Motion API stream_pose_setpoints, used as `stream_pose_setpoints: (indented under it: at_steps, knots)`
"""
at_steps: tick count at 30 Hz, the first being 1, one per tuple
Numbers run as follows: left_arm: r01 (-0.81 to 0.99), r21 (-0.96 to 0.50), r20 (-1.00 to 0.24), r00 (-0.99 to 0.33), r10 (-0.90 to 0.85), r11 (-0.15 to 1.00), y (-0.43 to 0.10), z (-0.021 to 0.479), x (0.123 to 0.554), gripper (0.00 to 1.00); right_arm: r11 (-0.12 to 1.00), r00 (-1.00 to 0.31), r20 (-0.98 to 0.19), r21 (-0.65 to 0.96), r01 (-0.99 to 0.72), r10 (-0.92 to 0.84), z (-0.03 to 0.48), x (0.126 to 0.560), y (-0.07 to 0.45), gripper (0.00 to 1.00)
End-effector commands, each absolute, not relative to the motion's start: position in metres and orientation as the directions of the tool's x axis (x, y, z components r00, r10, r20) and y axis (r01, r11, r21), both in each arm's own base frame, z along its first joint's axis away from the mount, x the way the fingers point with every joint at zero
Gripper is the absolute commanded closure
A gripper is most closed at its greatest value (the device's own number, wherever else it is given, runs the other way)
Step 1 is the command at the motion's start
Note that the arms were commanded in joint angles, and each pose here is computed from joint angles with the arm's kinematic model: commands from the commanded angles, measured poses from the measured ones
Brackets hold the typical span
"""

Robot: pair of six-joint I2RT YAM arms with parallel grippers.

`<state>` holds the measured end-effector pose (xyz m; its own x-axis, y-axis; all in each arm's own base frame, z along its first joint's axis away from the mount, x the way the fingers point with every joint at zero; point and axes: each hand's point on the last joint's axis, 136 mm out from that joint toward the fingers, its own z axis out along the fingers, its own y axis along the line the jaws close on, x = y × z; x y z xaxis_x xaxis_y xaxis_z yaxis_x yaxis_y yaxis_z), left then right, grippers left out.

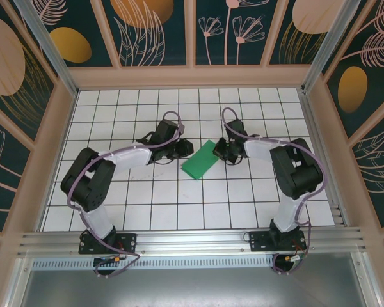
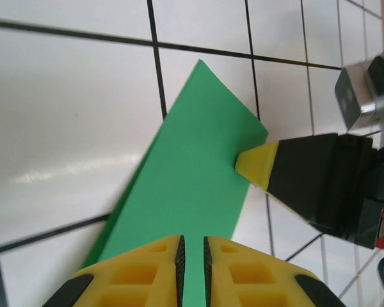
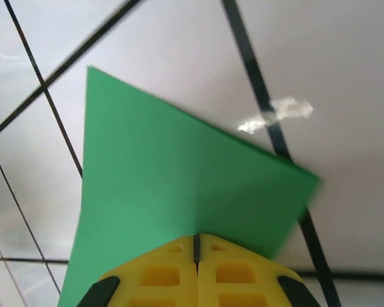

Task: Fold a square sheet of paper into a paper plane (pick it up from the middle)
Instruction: Rotate the paper at the center of the table.

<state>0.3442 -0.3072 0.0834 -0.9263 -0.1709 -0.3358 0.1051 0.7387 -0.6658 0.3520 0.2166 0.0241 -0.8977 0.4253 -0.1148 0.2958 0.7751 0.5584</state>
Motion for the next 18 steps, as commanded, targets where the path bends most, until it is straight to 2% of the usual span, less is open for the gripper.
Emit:
stream_pose_setpoints:
  at_steps: [1, 9, 18]
  knots:
    - [0.076, -0.744, -0.293, -0.930, -0.222, 0.664, -0.328, 0.102, 0.330, 0.82, 0.694, -0.882, -0.108, 0.663, 0.280, 0.459, 0.050, 0.352, 0.224, 0.99]
    - [0.008, -0.758, -0.235, -0.936, -0.261, 0.652, -0.352, 0.081, 0.291, 0.94, 0.638, -0.943, -0.142, 0.765, 0.088, 0.300, 0.064, 0.324, 0.244, 1.00]
    - [-0.066, -0.712, -0.196, -0.937, -0.288, 0.699, -0.348, 0.056, 0.278, 0.95, 0.671, -0.959, -0.141, 0.739, 0.064, 0.246, 0.048, 0.314, 0.243, 1.00]
